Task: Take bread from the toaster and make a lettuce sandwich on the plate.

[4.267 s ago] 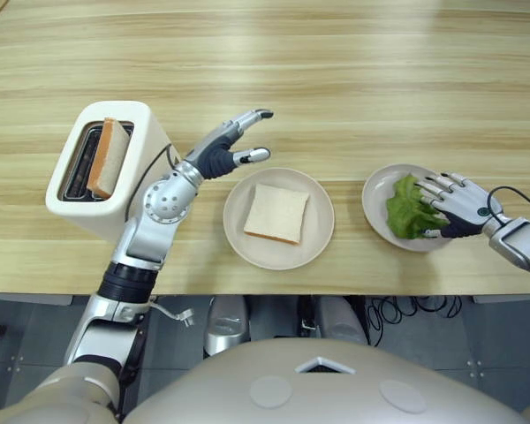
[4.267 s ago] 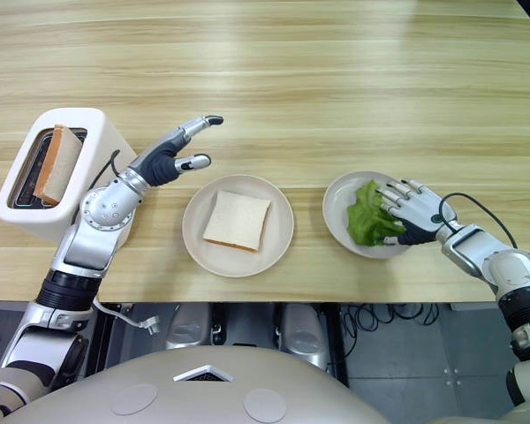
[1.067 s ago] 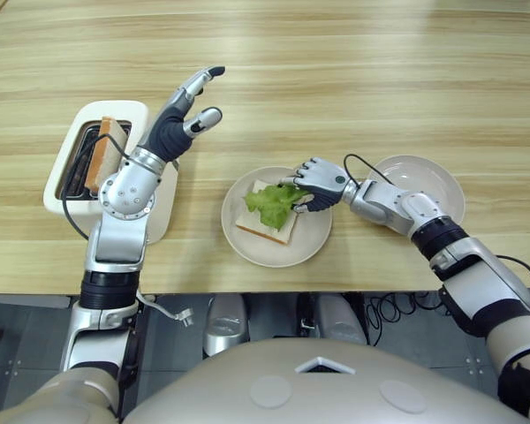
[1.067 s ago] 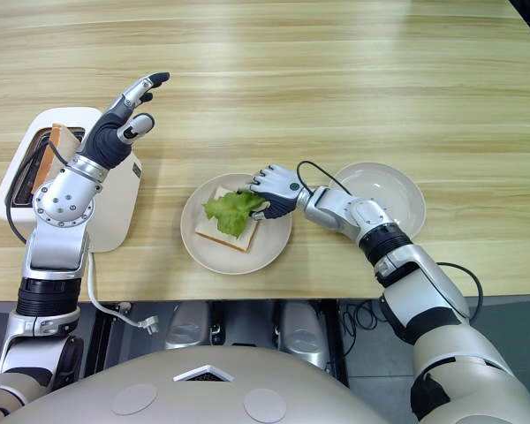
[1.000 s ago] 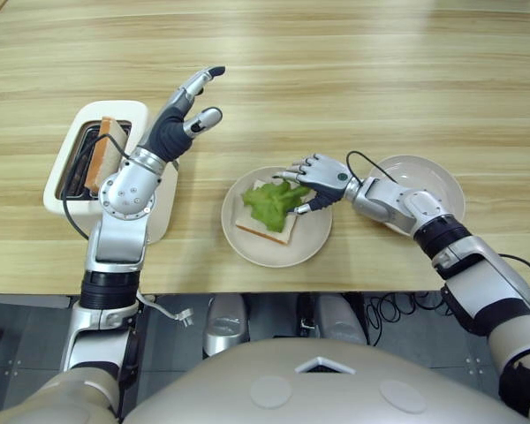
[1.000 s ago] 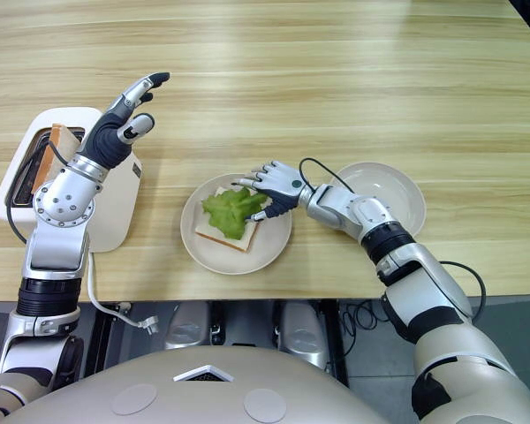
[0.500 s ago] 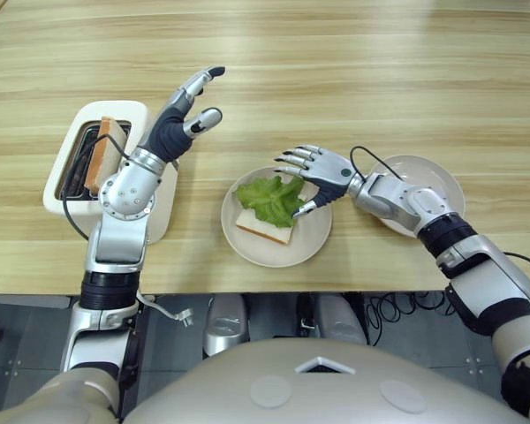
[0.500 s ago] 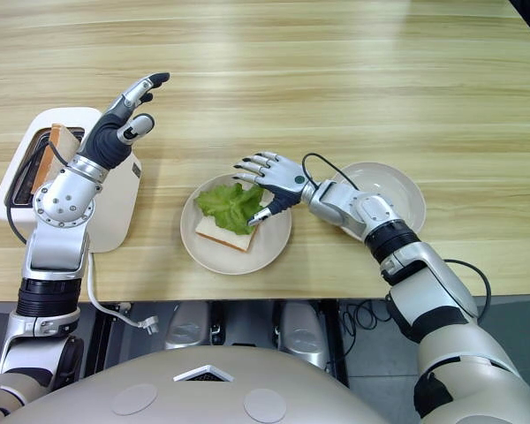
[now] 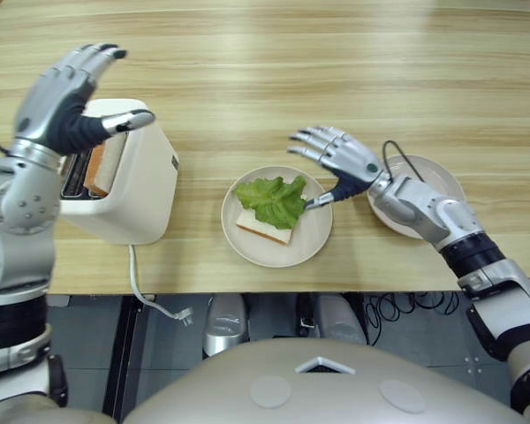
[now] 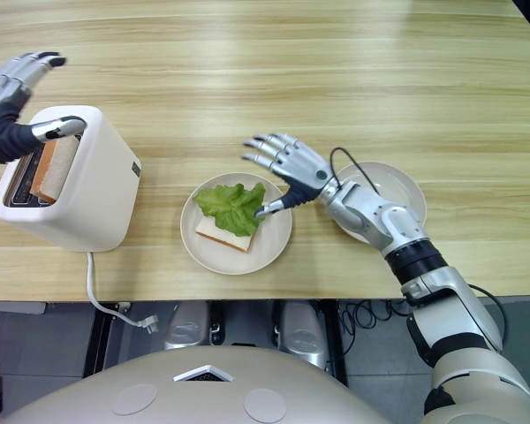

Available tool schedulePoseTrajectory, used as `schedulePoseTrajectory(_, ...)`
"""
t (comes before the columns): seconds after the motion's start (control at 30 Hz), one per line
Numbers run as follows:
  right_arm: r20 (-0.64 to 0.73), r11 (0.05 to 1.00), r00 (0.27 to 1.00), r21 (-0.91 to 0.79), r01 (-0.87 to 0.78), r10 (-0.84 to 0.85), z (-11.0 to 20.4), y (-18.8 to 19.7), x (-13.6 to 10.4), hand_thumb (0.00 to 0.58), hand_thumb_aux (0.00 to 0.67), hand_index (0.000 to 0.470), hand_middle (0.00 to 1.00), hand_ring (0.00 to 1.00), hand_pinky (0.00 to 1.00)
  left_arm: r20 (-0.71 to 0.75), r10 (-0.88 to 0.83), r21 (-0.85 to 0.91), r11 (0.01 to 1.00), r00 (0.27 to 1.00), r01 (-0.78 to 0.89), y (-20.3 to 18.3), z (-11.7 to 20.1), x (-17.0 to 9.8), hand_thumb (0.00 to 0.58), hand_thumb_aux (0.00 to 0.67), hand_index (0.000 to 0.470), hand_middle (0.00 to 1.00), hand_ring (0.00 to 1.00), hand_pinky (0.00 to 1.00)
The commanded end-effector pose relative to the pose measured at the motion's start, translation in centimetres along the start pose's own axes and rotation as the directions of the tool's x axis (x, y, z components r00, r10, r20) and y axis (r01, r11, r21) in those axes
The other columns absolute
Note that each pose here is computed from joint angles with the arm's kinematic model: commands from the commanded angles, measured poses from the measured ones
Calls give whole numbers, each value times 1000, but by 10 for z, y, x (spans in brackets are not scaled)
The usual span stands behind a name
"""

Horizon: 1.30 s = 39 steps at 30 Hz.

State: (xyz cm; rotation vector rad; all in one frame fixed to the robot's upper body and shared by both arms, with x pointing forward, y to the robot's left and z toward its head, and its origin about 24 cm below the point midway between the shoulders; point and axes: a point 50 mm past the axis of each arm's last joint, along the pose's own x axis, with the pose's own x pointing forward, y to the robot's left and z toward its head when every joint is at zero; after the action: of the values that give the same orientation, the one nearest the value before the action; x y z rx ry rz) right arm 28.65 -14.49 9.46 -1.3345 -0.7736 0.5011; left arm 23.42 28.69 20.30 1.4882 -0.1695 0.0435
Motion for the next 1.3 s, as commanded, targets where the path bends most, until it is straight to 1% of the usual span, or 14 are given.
schedulePoseTrajectory(0.03,-23,1000,999,9,24,-24,2,-4,-2,0,0,0,0,0,0,-117,-122,114,984,986,136,-16,-24,-8,0,0,0,0,0,0)
schedulePoseTrajectory(0.23,-37,997,996,7,80,-80,4,-12,-4,0,0,0,0,0,0,-250,-314,171,917,916,361,-54,-53,-28,0,0,0,0,0,0)
schedulePoseTrajectory(0.53,-45,995,994,-3,104,-104,3,-18,-5,0,0,0,0,0,0,-289,-366,165,891,885,423,-65,-62,-34,0,0,0,0,0,0)
schedulePoseTrajectory(0.57,-46,995,994,-3,104,-104,4,-18,-6,0,0,0,0,0,0,-285,-362,166,893,887,418,-65,-62,-33,36,21,14,0,0,0)
schedulePoseTrajectory(0.6,-47,995,994,-4,103,-103,4,-17,-6,0,0,0,0,0,0,-281,-358,167,895,890,413,-64,-62,-33,36,21,14,0,0,0)
schedulePoseTrajectory(0.63,-47,995,994,-3,102,-102,4,-16,-6,0,0,0,0,0,0,-277,-353,169,898,894,407,-63,-61,-32,128,79,54,0,0,0)
schedulePoseTrajectory(0.67,-47,995,994,-3,100,-101,4,-16,-6,0,0,0,0,0,0,-274,-348,171,900,897,401,-62,-61,-32,445,347,238,0,0,0)
schedulePoseTrajectory(0.7,-46,995,994,-3,99,-99,5,-15,-5,0,0,0,0,0,0,-270,-340,178,902,901,394,-60,-61,-31,508,434,298,0,0,0)
schedulePoseTrajectory(0.73,-45,995,994,-3,98,-98,5,-14,-5,0,0,0,0,0,0,-266,-332,183,904,905,385,-59,-60,-30,508,434,298,0,0,0)
schedulePoseTrajectory(0.77,-43,995,994,-4,97,-97,5,-14,-5,0,0,0,0,0,0,-260,-324,188,907,910,377,-57,-59,-29,558,539,370,0,0,0)
schedulePoseTrajectory(0.8,-42,995,994,-4,97,-97,5,-14,-5,0,0,0,0,0,0,-253,-317,191,910,914,369,-56,-58,-29,577,620,426,0,0,0)
schedulePoseTrajectory(0.83,-42,995,994,-4,97,-97,5,-14,-5,0,0,0,0,0,0,-245,-311,194,912,918,361,-55,-57,-28,580,670,460,0,0,0)
schedulePoseTrajectory(1.07,-40,995,994,-5,100,-100,6,-15,-5,0,0,0,0,0,0,-181,-268,226,925,946,305,-45,-43,-21,580,670,460,0,0,0)
schedulePoseTrajectory(1.3,-39,995,994,0,100,-100,7,-13,-5,0,0,0,0,0,0,-141,-199,174,959,970,222,-32,-34,-15,580,670,460,0,0,0)
